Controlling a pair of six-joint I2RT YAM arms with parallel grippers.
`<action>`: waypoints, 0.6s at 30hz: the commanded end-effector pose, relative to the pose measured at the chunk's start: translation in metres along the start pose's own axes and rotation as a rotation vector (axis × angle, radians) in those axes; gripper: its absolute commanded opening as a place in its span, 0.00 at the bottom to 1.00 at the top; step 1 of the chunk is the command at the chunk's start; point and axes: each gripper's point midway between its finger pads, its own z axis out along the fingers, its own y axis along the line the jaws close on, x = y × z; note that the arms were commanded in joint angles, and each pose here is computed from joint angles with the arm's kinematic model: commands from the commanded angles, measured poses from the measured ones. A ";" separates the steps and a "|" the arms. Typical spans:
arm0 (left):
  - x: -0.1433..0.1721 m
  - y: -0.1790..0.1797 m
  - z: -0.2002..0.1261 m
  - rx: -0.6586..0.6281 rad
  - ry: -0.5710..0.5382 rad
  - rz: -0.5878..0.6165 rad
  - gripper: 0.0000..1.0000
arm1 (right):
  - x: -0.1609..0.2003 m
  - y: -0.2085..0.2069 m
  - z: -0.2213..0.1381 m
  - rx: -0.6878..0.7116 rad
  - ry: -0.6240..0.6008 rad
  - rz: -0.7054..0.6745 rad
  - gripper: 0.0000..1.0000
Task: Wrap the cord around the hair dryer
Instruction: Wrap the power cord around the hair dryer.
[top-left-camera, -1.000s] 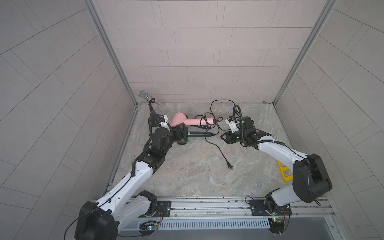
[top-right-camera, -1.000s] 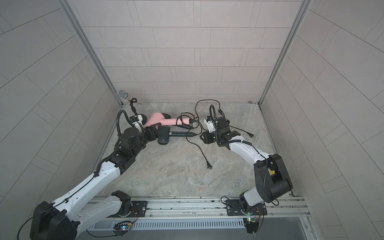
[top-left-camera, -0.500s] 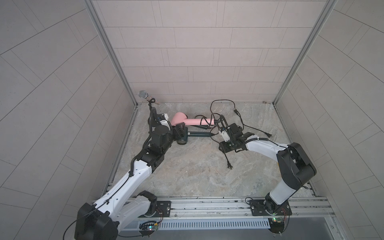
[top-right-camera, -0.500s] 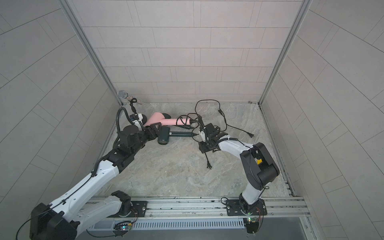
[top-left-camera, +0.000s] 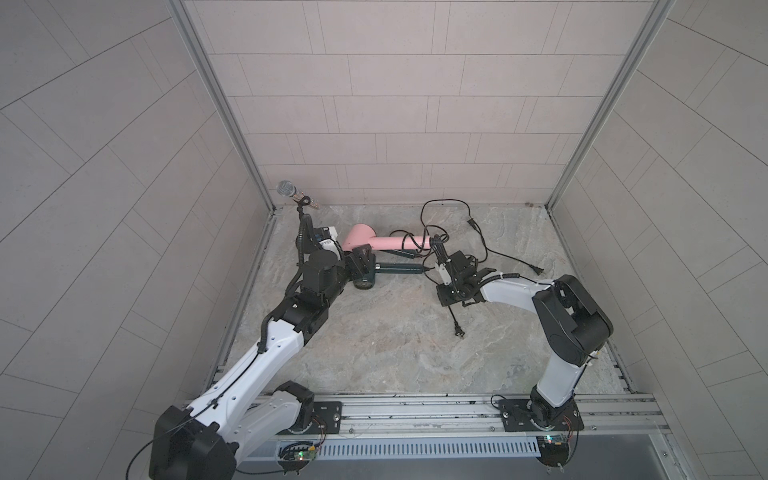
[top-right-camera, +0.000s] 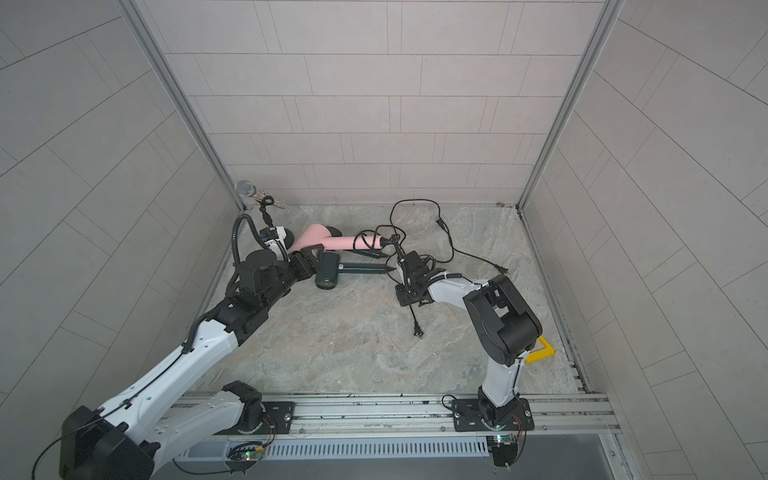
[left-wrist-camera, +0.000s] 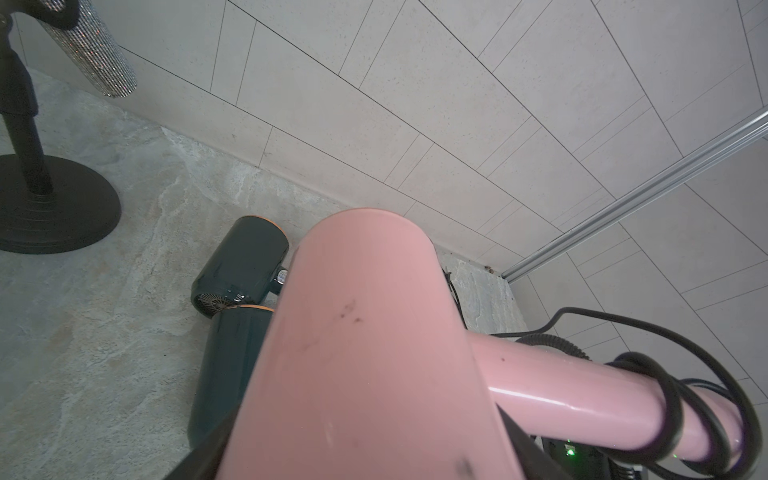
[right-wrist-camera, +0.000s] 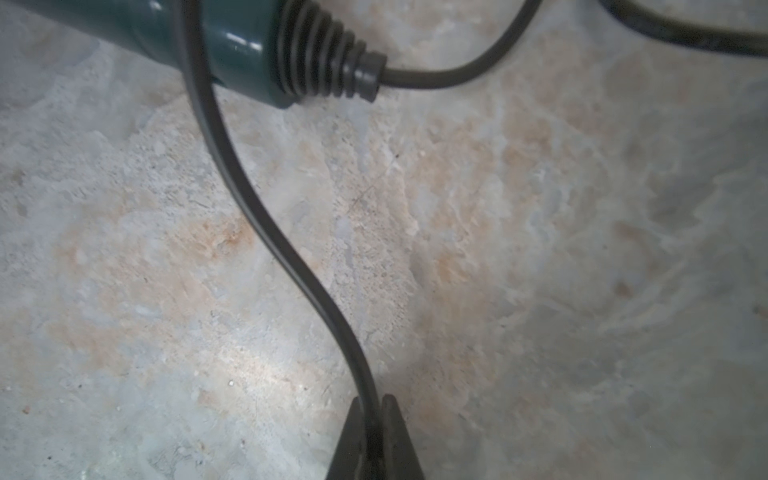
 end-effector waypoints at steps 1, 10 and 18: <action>-0.039 -0.028 -0.008 0.096 -0.126 -0.067 0.00 | 0.010 0.000 0.001 -0.003 0.008 0.002 0.00; -0.054 0.002 0.002 -0.075 -0.216 -0.168 0.00 | 0.043 0.047 -0.025 -0.122 0.128 -0.135 0.00; -0.061 0.036 0.009 -0.261 -0.301 -0.145 0.00 | 0.059 0.121 -0.085 -0.318 0.182 -0.471 0.00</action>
